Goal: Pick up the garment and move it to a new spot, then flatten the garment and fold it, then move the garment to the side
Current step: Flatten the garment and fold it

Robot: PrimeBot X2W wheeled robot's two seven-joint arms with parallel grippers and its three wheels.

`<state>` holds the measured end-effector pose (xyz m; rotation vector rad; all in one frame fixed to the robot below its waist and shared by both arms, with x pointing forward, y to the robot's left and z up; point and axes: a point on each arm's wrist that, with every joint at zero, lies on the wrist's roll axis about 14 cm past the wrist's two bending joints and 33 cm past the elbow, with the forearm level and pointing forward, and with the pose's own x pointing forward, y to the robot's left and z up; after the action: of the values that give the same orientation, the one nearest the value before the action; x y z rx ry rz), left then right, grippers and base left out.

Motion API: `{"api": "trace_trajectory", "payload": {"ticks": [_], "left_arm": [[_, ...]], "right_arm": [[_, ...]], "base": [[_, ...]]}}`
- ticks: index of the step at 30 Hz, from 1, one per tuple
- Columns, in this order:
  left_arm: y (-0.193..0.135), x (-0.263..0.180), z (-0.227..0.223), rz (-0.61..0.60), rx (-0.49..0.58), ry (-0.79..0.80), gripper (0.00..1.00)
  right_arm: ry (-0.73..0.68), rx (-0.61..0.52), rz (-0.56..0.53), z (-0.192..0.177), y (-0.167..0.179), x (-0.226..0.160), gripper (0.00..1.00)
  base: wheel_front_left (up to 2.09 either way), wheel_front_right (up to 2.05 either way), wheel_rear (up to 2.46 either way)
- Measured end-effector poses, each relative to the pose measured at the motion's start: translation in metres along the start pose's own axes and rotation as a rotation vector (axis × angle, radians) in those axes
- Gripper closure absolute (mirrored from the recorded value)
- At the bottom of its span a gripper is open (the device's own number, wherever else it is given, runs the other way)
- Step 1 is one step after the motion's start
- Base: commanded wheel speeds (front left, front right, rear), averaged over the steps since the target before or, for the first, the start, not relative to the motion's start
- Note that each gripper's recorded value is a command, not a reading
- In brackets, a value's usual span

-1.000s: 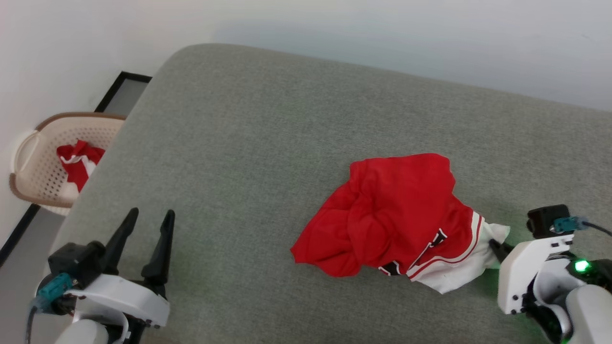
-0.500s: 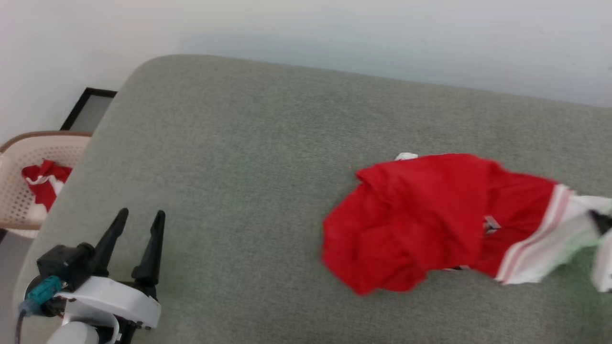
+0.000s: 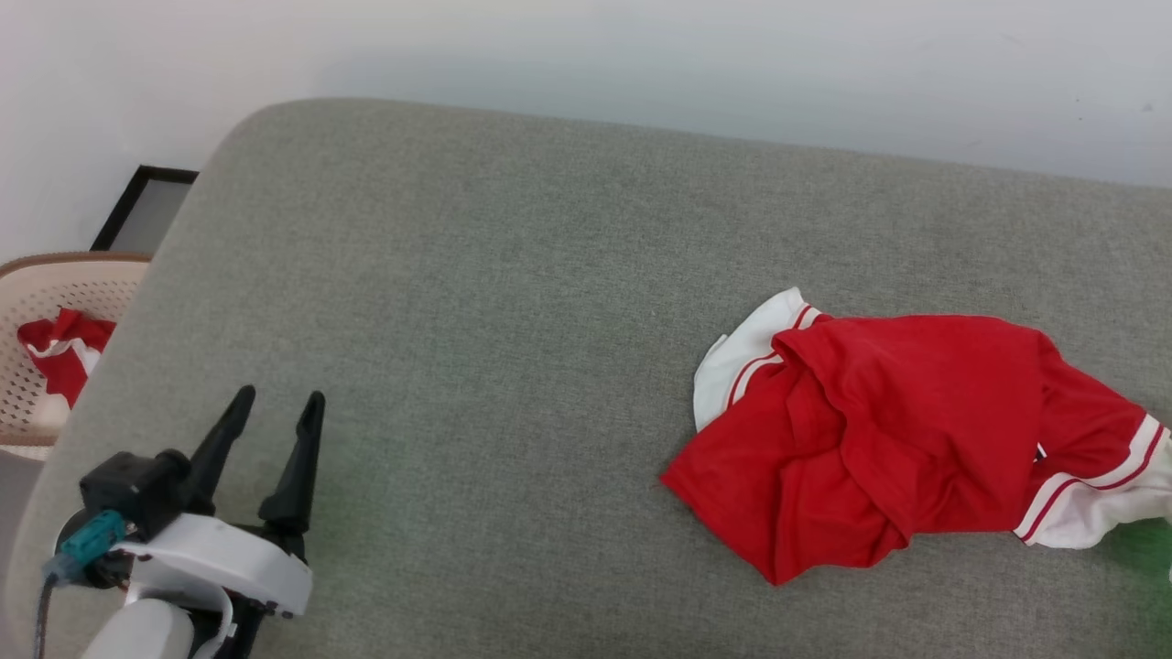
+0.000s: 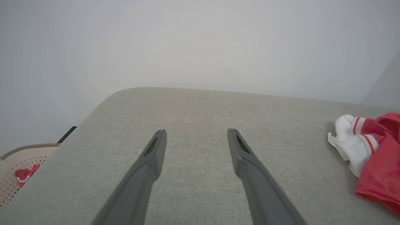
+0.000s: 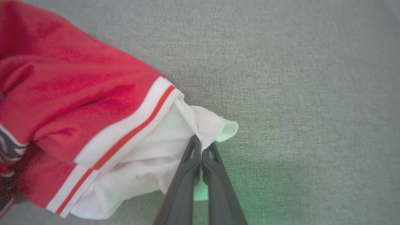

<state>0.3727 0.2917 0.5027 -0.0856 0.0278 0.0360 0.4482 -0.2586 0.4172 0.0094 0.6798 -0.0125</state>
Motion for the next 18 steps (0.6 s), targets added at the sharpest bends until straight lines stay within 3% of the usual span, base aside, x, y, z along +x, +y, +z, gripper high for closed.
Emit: {"api": "trace_trajectory", "payload": {"ticks": [2,3,12,18], "left_arm": [[-0.002,0.0,0.0,-0.011,0.0,0.002,0.0],[-0.003,0.001,-0.001,-0.014,0.0,0.003,0.0],[-0.021,0.013,0.009,-0.101,0.022,0.017,0.0],[-0.051,0.034,0.025,-0.219,0.044,0.044,0.0]], "right_arm": [[0.002,0.008,0.004,-0.002,0.002,0.004,0.51],[0.0,0.008,0.008,-0.001,0.004,0.005,0.03],[-0.127,0.016,0.008,0.034,0.003,-0.004,0.0],[-0.331,0.019,0.022,0.07,0.008,-0.028,0.0]], "base": [[0.0,0.0,0.0],[0.0,0.0,0.0],[0.0,0.0,0.0],[0.0,0.0,0.0]]}}
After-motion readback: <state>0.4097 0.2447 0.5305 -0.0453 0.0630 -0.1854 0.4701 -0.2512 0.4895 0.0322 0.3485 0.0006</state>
